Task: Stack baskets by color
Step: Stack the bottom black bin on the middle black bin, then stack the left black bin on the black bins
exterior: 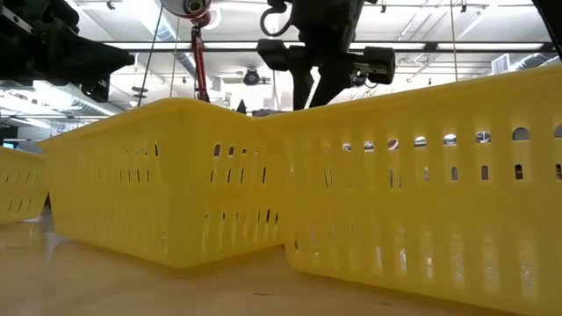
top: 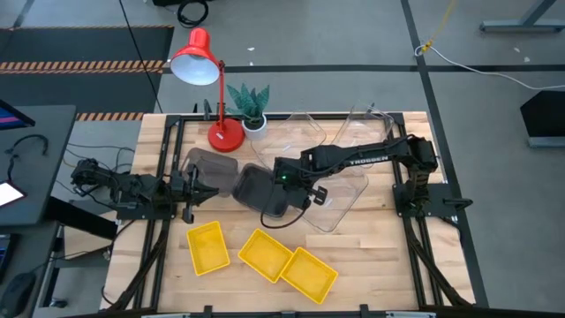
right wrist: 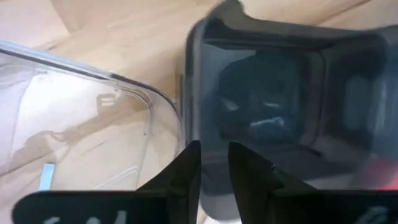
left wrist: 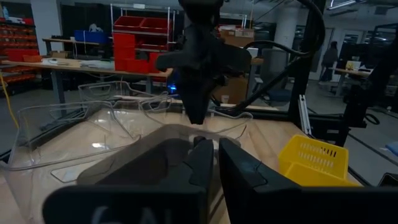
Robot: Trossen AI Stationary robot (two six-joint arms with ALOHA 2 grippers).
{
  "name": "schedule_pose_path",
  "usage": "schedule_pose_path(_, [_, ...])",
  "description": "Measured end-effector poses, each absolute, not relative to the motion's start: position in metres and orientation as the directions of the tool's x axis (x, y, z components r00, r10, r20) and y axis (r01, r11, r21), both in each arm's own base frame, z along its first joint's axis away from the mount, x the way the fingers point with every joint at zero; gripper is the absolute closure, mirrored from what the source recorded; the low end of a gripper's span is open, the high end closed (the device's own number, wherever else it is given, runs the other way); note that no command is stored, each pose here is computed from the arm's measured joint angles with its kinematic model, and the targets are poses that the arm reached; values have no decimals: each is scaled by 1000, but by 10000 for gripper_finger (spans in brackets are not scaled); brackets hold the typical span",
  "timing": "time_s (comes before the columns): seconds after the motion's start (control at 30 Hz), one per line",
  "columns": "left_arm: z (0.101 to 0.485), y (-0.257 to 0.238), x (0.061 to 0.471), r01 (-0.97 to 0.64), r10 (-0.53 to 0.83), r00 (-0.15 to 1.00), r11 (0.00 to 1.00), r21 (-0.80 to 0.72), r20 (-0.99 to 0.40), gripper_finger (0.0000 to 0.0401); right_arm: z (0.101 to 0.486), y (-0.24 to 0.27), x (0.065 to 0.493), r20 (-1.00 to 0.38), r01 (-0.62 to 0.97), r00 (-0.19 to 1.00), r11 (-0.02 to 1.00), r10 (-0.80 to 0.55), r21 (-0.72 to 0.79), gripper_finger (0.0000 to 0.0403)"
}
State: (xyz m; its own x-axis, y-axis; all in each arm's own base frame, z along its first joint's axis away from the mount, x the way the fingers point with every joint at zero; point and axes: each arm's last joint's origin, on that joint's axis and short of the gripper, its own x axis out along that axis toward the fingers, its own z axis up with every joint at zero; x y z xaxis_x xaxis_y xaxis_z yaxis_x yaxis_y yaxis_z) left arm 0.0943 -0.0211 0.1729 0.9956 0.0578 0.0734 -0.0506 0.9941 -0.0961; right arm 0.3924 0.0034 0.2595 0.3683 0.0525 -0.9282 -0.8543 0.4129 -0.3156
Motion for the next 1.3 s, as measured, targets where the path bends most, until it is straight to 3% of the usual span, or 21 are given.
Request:
schedule_pose_path(0.27, [173, -21, 94, -51, 58, 996, 994, -96, 73, 369, 290, 13, 377, -896, -804, 439, 472, 60, -362, 309])
schedule_pose_path(0.5, [173, -21, 94, -50, 57, 996, 994, -96, 73, 368, 318, 25, 354, -883, -596, 466, 757, 55, -267, 309])
schedule_pose_path(0.63, [173, -21, 94, -51, 58, 996, 994, -96, 73, 374, 327, 27, 344, -884, -514, 463, 830, 57, -215, 309])
schedule_pose_path(0.97, [176, -21, 94, -48, 59, 993, 993, -107, 100, 368, 304, 43, 332, -857, -401, 498, 911, 130, -94, 325])
schedule_pose_path(1.3, [185, -21, 93, 34, 60, 979, 892, -451, 194, 376, 289, 55, 275, -682, -288, 719, 951, 137, -113, 350])
